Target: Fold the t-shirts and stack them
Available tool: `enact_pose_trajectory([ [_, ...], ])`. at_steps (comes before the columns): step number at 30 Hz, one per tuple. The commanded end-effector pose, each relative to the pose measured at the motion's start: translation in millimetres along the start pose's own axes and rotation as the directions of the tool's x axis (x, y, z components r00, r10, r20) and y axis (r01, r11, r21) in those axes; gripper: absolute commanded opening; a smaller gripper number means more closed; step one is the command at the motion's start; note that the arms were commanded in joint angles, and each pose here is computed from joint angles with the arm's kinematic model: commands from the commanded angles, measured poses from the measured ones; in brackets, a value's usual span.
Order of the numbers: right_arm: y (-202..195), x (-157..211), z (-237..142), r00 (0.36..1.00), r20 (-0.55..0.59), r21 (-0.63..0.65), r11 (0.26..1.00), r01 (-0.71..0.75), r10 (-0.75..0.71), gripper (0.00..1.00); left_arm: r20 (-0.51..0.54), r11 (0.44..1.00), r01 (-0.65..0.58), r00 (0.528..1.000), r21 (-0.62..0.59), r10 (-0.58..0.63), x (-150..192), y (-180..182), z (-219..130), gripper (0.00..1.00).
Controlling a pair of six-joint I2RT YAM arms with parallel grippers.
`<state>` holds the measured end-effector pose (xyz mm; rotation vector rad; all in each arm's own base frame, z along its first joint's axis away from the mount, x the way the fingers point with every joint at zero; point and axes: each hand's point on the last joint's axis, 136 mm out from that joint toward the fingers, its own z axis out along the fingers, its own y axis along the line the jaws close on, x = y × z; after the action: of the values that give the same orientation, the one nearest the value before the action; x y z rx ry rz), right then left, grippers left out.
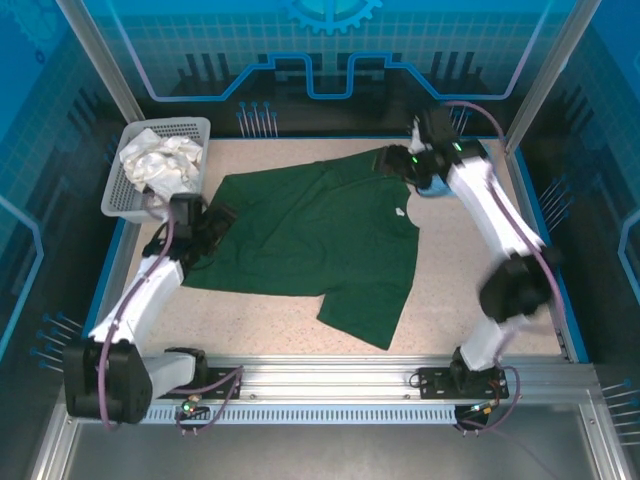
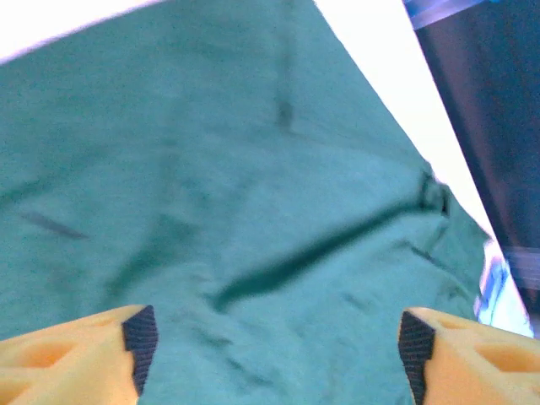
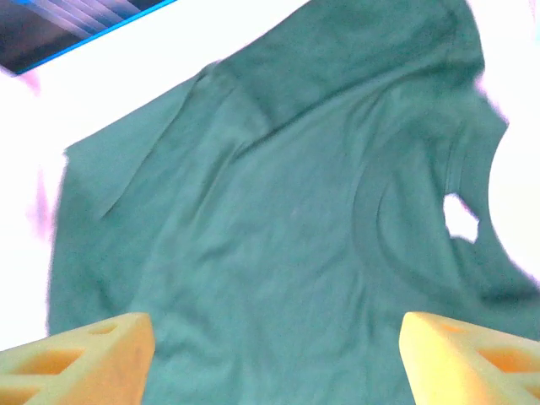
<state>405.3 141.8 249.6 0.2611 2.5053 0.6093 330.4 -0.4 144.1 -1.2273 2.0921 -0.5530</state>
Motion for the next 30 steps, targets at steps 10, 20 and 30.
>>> enact_pose_trajectory([
  [10,-102.8,295.7,15.5,0.884,-0.448,0.194,0.98,-0.048,0.132,0.68,-0.064,0.925,0.255,0.957,-0.282,-0.283,7.0,145.8,6.7,0.68],
  [20,-102.9,332.3,18.2,0.859,-0.489,0.131,0.987,-0.096,0.149,0.66,-0.088,0.904,0.295,0.938,-0.31,-0.336,6.3,158.7,32.1,0.59],
  [30,-90.3,353.1,25.2,0.848,-0.522,0.154,0.988,-0.007,0.088,0.59,-0.135,0.914,0.201,0.955,-0.352,-0.262,16.9,154.5,59.8,0.58],
])
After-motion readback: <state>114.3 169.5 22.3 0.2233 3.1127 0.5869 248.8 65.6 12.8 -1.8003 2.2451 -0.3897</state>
